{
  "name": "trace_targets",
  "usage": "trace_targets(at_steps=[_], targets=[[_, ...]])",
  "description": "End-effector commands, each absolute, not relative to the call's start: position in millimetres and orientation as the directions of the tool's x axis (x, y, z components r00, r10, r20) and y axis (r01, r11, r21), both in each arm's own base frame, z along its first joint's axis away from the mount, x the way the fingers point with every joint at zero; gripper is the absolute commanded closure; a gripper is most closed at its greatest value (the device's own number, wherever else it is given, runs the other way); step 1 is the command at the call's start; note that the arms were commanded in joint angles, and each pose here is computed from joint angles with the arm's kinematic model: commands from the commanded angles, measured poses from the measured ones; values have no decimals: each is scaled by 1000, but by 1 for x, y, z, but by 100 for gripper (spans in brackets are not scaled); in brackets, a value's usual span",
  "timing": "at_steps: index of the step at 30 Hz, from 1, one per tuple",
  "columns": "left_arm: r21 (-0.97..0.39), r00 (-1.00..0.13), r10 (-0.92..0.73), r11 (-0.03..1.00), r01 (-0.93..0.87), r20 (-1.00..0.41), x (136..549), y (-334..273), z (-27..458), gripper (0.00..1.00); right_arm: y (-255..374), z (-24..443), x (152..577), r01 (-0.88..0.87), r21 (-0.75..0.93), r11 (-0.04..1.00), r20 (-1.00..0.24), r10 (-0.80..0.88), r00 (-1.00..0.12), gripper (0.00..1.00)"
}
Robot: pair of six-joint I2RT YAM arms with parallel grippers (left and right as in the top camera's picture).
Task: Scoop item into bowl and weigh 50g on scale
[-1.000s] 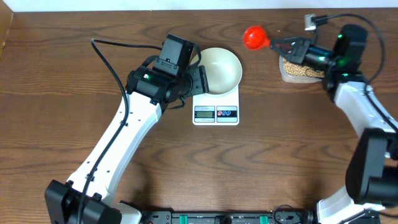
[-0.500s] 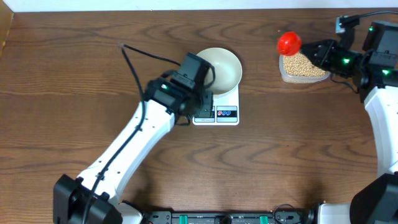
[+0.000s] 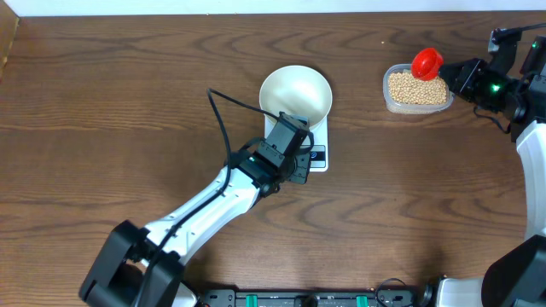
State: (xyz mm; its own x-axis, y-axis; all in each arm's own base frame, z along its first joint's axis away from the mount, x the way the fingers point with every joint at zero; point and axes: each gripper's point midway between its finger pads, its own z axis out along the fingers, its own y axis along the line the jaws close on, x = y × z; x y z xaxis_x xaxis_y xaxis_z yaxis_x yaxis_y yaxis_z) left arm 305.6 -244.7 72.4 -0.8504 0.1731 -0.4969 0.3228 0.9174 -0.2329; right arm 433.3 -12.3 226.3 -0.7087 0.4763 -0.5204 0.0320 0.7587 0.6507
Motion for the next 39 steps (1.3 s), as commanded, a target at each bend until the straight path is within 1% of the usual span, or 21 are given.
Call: trace_targets(at_steps=[1,8,11,18,23,28,39], targets=[[-194,-843,205,921,338,-497,309,-242,56,92,-21,231,434,34,606,795,-558,455,-694,99],[-155,-810,276,900,407,-518,318,-249,41,93,-24,228,434,46,590,806,-562,451,-694,99],[-156,-808,275,900,407,-522,321,-251,36,93,-24,227,433,44,586,809,-564,446,-696,99],[-127,-770,323,879,459,-550,327,-256,34,93,-25,226,433,52,581,812,-562,447,-696,99],[-126,-764,323,877,463,-558,331,-259,28,92,-25,226,433,54,582,811,-559,448,-697,99],[-82,-763,323,895,439,-560,337,-252,22,92,-24,224,431,51,576,816,-559,439,-704,99],[-85,-758,317,895,438,-570,340,-254,22,92,-24,223,430,51,575,817,-556,436,-708,99]])
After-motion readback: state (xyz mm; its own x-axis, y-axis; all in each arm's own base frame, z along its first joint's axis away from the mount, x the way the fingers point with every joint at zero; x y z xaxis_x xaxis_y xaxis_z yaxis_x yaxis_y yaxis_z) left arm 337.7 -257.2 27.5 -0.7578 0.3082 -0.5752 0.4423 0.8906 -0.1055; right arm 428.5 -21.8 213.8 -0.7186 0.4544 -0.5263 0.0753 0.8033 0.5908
